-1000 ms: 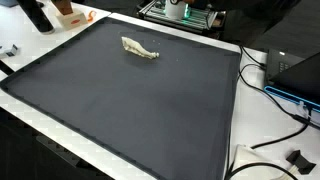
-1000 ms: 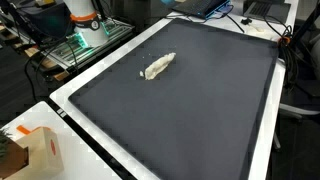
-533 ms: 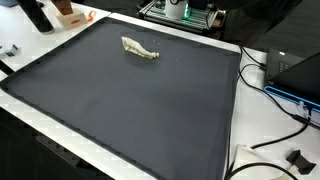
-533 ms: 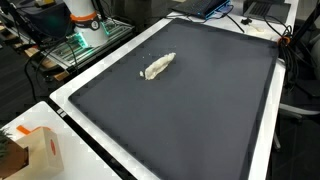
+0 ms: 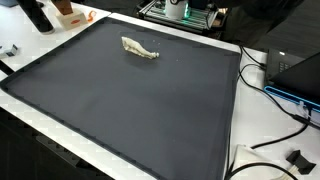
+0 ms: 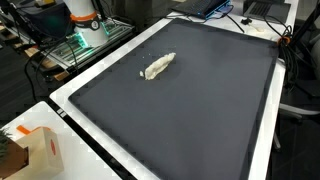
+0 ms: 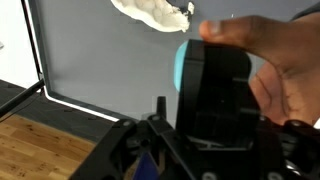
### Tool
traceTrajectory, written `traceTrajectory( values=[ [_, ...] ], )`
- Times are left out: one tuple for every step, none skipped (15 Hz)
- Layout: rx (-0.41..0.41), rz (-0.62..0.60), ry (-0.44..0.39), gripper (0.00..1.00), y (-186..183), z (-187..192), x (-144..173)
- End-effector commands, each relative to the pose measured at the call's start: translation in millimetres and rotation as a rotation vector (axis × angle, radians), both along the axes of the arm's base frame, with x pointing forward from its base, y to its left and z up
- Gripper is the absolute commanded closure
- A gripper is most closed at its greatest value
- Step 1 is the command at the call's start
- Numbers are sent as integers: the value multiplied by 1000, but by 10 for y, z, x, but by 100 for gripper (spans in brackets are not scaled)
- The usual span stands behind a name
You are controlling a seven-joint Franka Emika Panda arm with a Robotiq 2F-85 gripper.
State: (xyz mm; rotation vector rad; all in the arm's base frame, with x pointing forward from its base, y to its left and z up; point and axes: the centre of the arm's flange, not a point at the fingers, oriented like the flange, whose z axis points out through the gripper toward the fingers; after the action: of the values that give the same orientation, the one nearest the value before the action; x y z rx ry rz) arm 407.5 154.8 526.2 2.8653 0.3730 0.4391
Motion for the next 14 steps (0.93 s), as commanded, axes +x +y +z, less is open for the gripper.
traceTrajectory(
  values=[
    [-2, -4, 2, 67, 0, -3, 2],
    [-3, -3, 2, 73, 6, -2, 1],
    [-6, -3, 5, 75, 8, 2, 7],
    [-3, -8, 3, 75, 7, 2, 10],
    [1, 2, 1, 50, 7, -2, 0],
    [1, 1, 2, 50, 4, -6, 3],
    [1, 1, 3, 50, 2, -10, 5],
    [1, 0, 4, 50, 0, -14, 8],
    [1, 0, 5, 50, -1, -17, 10],
    [1, 0, 5, 50, -2, -20, 11],
    [1, 0, 6, 50, -2, -22, 12],
    [1, 0, 6, 50, -3, -22, 13],
    [1, 0, 6, 50, -3, -22, 13],
    [1, 0, 6, 50, -3, -22, 13]
  ],
)
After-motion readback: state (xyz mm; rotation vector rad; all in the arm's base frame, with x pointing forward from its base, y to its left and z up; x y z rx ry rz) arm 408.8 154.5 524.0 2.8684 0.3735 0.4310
